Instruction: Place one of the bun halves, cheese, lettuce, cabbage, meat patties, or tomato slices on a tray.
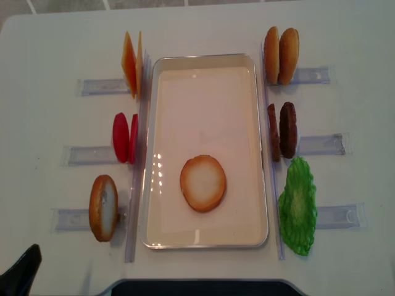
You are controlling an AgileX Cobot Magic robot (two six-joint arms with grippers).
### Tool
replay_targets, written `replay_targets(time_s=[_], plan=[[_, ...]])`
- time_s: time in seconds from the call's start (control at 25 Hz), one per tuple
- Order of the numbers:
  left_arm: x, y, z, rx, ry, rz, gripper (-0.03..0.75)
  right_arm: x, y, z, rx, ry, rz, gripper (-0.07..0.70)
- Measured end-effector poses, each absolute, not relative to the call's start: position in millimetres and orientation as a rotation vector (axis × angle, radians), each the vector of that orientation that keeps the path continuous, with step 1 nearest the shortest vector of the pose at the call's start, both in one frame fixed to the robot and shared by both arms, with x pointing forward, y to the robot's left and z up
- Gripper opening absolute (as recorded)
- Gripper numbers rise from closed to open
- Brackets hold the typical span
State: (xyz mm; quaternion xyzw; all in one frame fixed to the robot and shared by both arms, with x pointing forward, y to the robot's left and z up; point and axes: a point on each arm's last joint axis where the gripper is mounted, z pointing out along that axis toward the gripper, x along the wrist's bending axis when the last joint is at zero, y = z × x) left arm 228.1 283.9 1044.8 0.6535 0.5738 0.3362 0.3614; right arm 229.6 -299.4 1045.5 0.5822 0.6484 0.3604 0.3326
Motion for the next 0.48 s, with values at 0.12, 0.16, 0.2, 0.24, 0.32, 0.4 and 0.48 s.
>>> replay_targets(time_s=[0.12,0.16,0.2,0.24,0.32,0.4,0.48], plan=[[231.4,284.8,1040.7,1.682,1.484,0.870,0.580,229.6,-299.4,1045.5,1.521,1.694,0.941,0.555],[231.7,284.9,1041.0,1.678,1.482,0.874,0.580,229.6,-299.4,1045.5,1.521,1.694,0.941,0.555],[231.7,284.9,1041.1,1.677,1.481,0.875,0.580,229.6,-299.4,1045.5,1.521,1.694,0.941,0.555],[231.8,284.9,1041.0,1.677,1.481,0.875,0.580,229.6,-299.4,1045.5,1.521,1.694,0.941,0.555],[231.9,285.0,1041.1,1.675,1.480,0.877,0.580,229.6,-299.4,1045.5,1.521,1.694,0.941,0.555],[231.9,285.0,1041.1,1.675,1.480,0.877,0.580,229.6,-299.4,1045.5,1.521,1.694,0.941,0.555],[231.9,285.0,1041.1,1.675,1.480,0.877,0.580,229.6,-299.4,1045.5,1.521,1.694,0.941,0.555]])
